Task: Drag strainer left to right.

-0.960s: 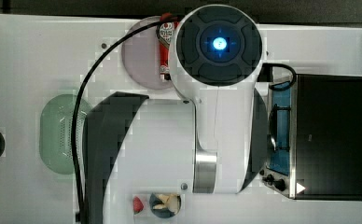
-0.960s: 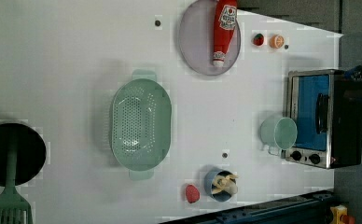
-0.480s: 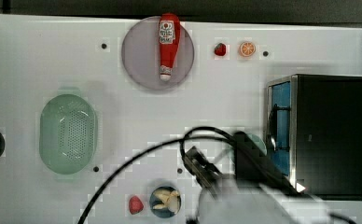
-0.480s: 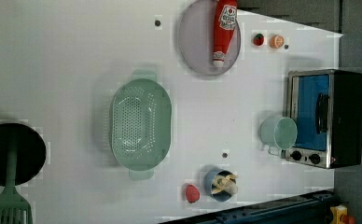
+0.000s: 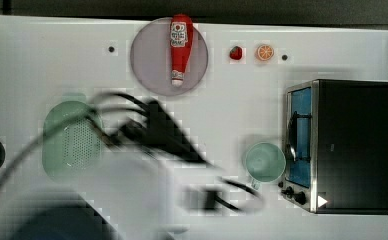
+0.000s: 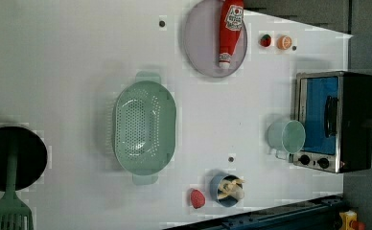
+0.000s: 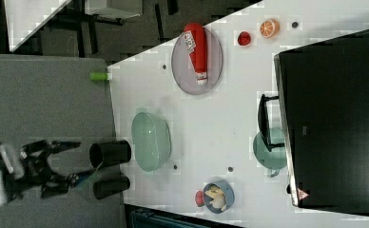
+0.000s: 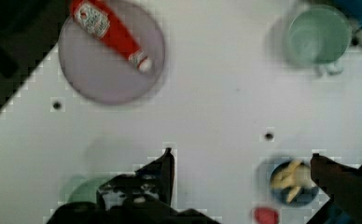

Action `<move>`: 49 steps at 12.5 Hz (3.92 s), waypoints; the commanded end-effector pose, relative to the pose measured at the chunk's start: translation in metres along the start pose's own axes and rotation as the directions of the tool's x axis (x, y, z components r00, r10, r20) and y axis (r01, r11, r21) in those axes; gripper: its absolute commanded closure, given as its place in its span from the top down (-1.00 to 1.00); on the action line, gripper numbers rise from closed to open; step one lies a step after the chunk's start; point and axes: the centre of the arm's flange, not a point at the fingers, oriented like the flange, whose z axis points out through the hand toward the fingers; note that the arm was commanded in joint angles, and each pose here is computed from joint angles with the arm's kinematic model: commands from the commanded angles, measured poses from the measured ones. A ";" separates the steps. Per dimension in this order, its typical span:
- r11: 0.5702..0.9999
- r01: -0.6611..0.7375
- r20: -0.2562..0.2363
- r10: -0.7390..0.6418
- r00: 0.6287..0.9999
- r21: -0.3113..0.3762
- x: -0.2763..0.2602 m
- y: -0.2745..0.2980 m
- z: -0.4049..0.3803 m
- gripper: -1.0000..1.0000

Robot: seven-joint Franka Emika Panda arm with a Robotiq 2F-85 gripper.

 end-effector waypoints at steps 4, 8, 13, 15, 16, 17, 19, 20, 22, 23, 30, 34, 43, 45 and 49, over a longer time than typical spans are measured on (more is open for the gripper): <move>0.946 -0.294 0.030 0.300 0.953 -0.141 -0.142 -0.114 0.174 1.00; 0.857 -0.487 0.095 0.506 0.857 -0.168 -0.185 -0.150 0.271 1.00; 0.824 -0.534 0.194 0.564 0.802 -0.187 -0.188 -0.161 0.386 1.00; 0.810 -0.562 0.231 0.587 0.776 -0.167 -0.183 -0.162 0.419 1.00; 0.805 -0.570 0.231 0.594 0.771 -0.168 -0.180 -0.160 0.434 1.00; 0.805 -0.569 0.224 0.594 0.773 -0.168 -0.177 -0.157 0.445 1.00; 0.801 -0.570 0.198 0.597 0.777 -0.182 -0.173 -0.149 0.460 1.00; 0.797 -0.574 0.185 0.603 0.776 -0.186 -0.168 -0.145 0.464 1.00; 0.787 -0.586 0.169 0.615 0.770 -0.191 -0.159 -0.138 0.469 1.00; 0.780 -0.595 0.158 0.623 0.766 -0.194 -0.153 -0.133 0.471 1.00; 0.719 -0.671 0.060 0.689 0.722 -0.181 -0.084 -0.074 0.465 1.00; 0.737 -0.651 0.030 0.666 0.745 -0.184 -0.040 -0.035 0.467 1.00; 0.753 -0.635 -0.021 0.641 0.767 -0.173 0.072 0.044 0.473 1.00; 0.742 -0.652 -0.035 0.656 0.754 -0.158 0.090 0.057 0.473 1.00; 0.752 -0.640 -0.052 0.641 0.766 -0.157 0.115 0.081 0.472 1.00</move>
